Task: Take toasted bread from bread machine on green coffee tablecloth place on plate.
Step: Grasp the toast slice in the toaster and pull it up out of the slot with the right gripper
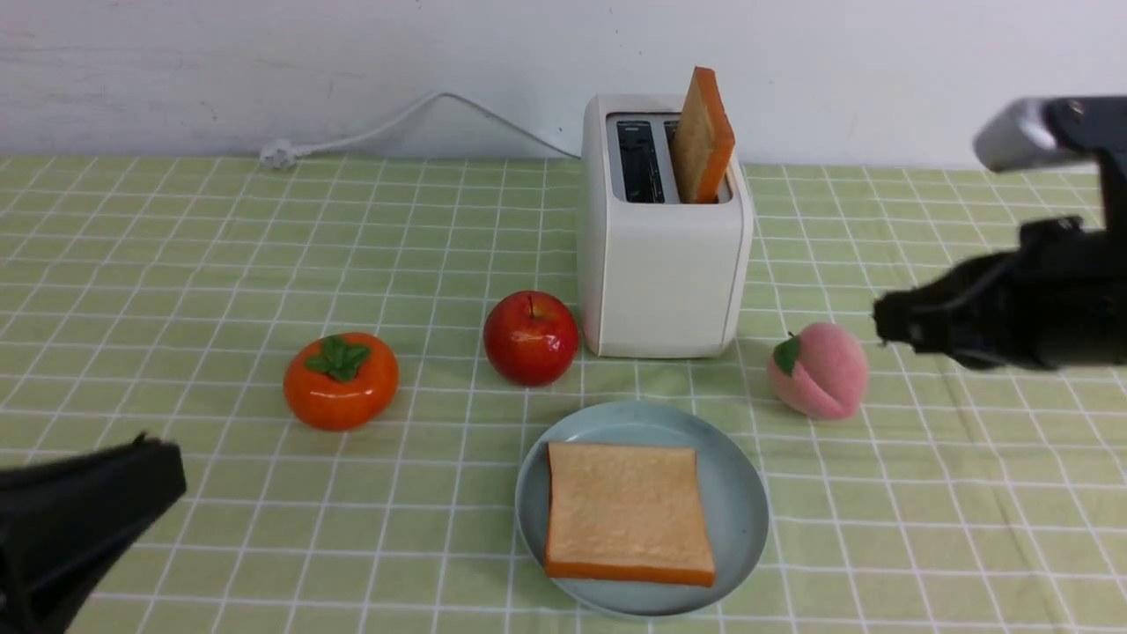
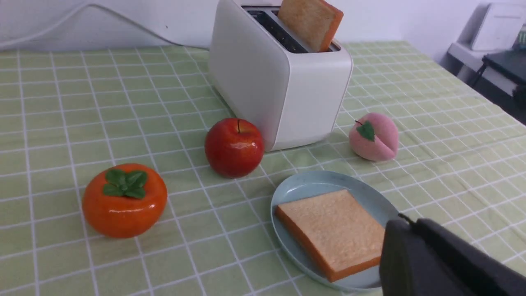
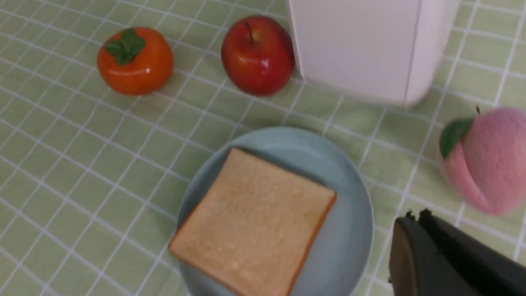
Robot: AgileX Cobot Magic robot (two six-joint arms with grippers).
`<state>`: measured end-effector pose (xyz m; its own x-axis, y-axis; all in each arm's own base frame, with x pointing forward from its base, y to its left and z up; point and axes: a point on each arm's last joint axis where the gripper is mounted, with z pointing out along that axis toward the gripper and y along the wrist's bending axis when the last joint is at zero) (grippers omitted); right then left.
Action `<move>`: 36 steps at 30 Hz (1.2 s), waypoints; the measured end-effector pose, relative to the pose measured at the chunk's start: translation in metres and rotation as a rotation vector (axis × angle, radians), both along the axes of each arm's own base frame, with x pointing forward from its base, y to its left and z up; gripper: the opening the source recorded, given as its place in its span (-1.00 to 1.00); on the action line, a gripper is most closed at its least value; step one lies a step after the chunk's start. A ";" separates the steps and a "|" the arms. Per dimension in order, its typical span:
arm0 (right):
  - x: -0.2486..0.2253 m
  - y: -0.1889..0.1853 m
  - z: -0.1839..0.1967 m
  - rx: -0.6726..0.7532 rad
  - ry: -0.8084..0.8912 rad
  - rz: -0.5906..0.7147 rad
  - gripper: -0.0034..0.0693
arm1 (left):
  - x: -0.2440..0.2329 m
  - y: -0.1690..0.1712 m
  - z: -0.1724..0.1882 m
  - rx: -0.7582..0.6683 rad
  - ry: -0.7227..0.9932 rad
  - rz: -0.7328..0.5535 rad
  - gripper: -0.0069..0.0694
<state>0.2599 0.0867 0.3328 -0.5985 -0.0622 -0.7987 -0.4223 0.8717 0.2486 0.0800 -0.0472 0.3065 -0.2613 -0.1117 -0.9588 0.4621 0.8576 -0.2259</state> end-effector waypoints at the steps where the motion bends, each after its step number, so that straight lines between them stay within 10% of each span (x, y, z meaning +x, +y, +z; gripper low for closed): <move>1: 0.021 0.008 0.002 0.002 -0.024 -0.005 -0.84 | -0.004 0.003 -0.016 -0.015 -0.026 0.010 -0.85; 18: 0.184 0.038 -0.017 0.124 -0.181 -0.204 0.67 | -0.006 0.008 -0.034 -0.077 -0.159 0.048 -0.85; 36: 0.208 0.040 -0.037 0.114 -0.203 -0.245 -0.48 | -0.006 0.008 -0.034 -0.090 -0.157 0.049 -0.85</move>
<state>0.4677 0.1270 0.2955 -0.4124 0.1604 -0.8968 -0.2544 0.9249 0.2824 0.0736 -0.0389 0.2728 -0.1016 -0.2075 -0.9729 0.4558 0.8596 -0.2310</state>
